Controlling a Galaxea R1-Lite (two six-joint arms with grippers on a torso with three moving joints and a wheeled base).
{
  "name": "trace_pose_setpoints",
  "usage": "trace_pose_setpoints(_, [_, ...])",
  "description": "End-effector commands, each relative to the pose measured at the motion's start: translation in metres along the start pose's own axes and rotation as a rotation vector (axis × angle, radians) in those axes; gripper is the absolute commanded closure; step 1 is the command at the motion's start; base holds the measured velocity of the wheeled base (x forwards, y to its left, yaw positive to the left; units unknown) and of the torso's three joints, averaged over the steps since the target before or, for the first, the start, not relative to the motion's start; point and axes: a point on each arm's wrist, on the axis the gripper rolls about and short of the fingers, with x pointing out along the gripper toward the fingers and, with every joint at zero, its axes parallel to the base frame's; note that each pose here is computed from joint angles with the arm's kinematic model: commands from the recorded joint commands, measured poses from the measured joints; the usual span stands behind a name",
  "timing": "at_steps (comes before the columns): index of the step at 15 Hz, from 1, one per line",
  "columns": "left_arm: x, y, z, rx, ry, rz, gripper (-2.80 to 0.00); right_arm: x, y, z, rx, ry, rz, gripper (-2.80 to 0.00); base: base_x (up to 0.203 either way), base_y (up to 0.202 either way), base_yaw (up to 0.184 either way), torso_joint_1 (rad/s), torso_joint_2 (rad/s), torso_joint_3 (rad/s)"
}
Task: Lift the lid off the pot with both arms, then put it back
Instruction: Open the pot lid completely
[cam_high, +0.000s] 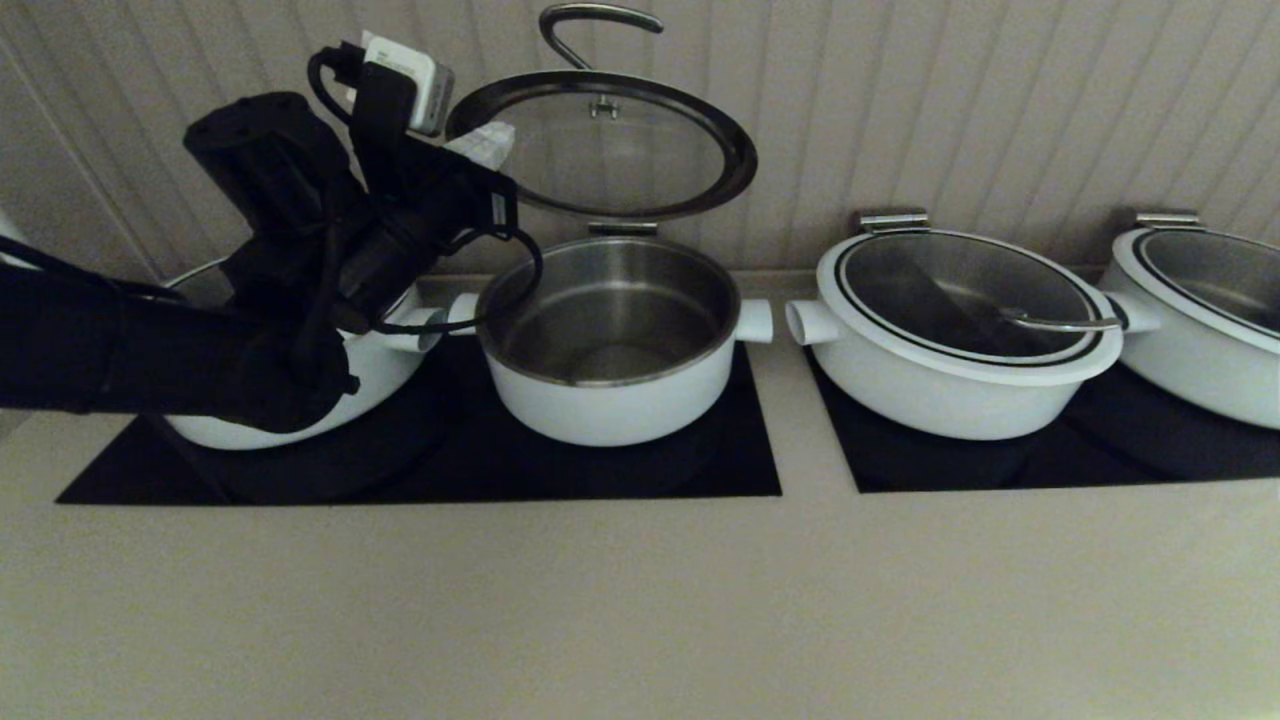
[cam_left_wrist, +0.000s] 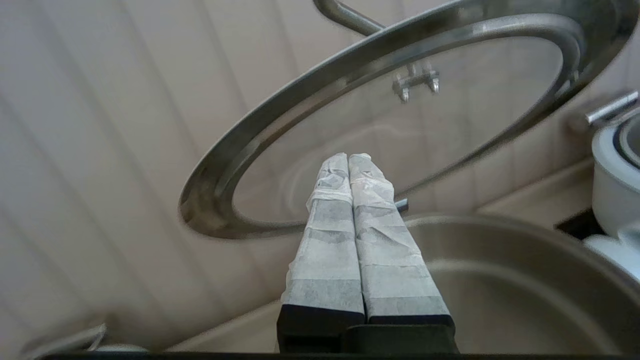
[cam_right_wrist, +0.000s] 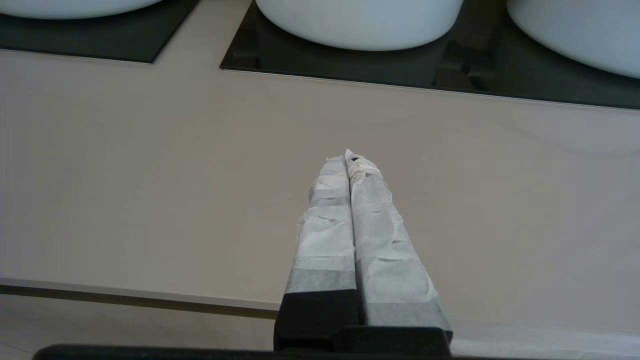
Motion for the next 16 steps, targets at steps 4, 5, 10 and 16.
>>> trace_pose_setpoints(4, [-0.022, 0.004, 0.018, 0.051, -0.009, 0.003, 0.0, 0.0, 0.0, 0.0, -0.001, 0.001, 0.0, 0.0, 0.0, 0.0, 0.0, 0.0, 0.0, 0.0])
trace_pose_setpoints(5, [-0.028, 0.004, 0.018, 0.072, 0.001, 0.0, 0.0, 0.0, 0.0, 0.0, -0.001, 0.001, 0.0, 0.0, 0.0, 0.0, 0.0, 0.0, 0.0, 0.0])
trace_pose_setpoints(10, [-0.037, 0.007, 0.027, 0.08, -0.007, 0.006, 0.0, 0.0, 0.0, 0.0, -0.001, 0.003, 0.001, 0.0, 0.0, 0.0, 0.0, 0.0, 0.0, 0.0])
trace_pose_setpoints(16, [-0.034, 0.008, 0.028, 0.081, 0.013, -0.001, 0.0, 0.0, 0.0, 0.0, -0.001, 0.003, 0.001, 0.0, 0.0, 0.0, 0.0, 0.0, 0.0, 0.0])
